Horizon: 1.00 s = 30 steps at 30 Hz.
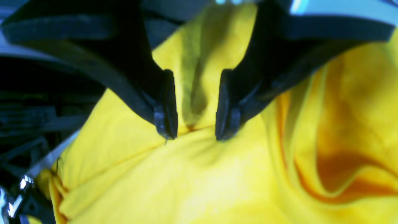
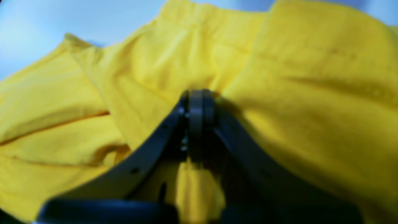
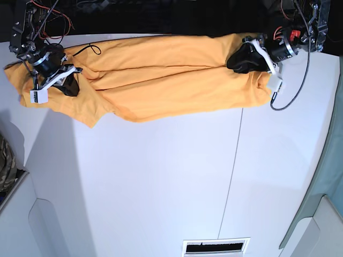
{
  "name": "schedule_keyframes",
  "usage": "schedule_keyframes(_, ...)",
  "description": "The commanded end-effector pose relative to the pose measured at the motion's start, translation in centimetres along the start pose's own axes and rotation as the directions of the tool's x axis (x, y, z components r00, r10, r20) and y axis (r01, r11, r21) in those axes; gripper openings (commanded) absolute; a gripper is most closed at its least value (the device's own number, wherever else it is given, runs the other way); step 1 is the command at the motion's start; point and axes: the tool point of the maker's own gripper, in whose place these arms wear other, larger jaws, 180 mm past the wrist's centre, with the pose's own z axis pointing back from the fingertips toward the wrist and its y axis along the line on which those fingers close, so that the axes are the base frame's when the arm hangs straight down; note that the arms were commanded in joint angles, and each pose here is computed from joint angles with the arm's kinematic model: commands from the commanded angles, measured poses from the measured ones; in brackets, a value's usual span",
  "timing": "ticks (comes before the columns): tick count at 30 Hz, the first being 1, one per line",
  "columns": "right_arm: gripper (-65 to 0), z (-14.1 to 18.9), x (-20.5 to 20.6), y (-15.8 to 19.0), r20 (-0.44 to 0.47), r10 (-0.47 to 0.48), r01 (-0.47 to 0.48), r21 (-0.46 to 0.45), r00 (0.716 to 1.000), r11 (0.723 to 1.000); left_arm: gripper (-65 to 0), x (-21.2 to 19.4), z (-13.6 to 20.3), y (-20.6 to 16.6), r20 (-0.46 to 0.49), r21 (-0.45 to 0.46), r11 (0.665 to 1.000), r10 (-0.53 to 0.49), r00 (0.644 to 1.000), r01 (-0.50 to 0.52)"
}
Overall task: Layout the t-shirt on the table in an organized manner, then fold the t-shirt properly
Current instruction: 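Release and regrasp the shirt end with the left gripper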
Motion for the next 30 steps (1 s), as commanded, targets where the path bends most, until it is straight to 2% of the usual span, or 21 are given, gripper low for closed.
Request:
schedule_keyframes(1, -65.0, 0.2, 0.3, -0.7, -0.004, 0.022, -0.022, -0.018, 1.0, 1.0, -41.0, -0.5, 0.2, 2.0, -0.067, 0.076, 0.997, -0.008, 0.998, 0.013)
schedule_keyframes(5, -65.0, 0.2, 0.5, -0.7, 0.005, 0.022, -0.022, -0.019, 1.0, 1.0, -41.0, 1.9, -1.3, 3.4, -0.063, 0.085, 0.996, -0.018, 0.998, 0.023)
schedule_keyframes(9, -65.0, 0.3, 1.0, -0.8, 0.035, 0.018, -0.017, -0.029, 0.999, 0.999, -41.0, 3.3, -3.7, 3.1, -0.114, 0.056, 0.995, -0.075, 0.991, 0.082)
schedule_keyframes(12, -65.0, 0.2, 1.0, -0.8, 0.035, 0.017, -0.016, -0.029, 0.999, 0.999, -40.9, 4.8, -4.3, 2.5, -0.115, 0.027, 0.993, -0.11, 0.987, 0.114)
schedule_keyframes(16, -65.0, 0.2, 0.9, -0.9, 0.027, 0.028, -0.027, -0.034, 0.999, 0.999, -40.9, 7.8, -2.8, 1.4, -0.064, -0.012, 0.991, -0.132, 0.989, 0.131)
schedule_keyframes(21, -65.0, 0.3, 0.8, -1.0, 0.021, 0.038, -0.037, -0.039, 0.999, 0.999, -40.9, 11.6, 0.7, 0.9, -0.02, -0.008, 0.965, -0.261, 0.965, 0.261)
schedule_keyframes(24, -65.0, 0.2, 0.8, -1.0, 0.021, 0.037, -0.036, -0.039, 0.999, 0.999, -40.4, 13.1, 2.3, 2.0, -0.022, 0.056, 0.953, -0.297, 0.955, 0.298)
schedule_keyframes(26, -65.0, 0.2, 0.8, -1.0, 0.02, 0.037, -0.036, -0.038, 0.999, 0.999, -35.2, 13.7, 2.9, 3.1, -0.023, 0.107, 0.949, -0.295, 0.955, 0.296)
schedule_keyframes(30, -65.0, 0.2, 0.8, -1.0, 0.022, 0.034, -0.033, -0.037, 0.999, 0.999, -33.2, 14.5, 3.7, 5.8, 0.015, 0.226, 0.948, -0.232, 0.973, 0.223)
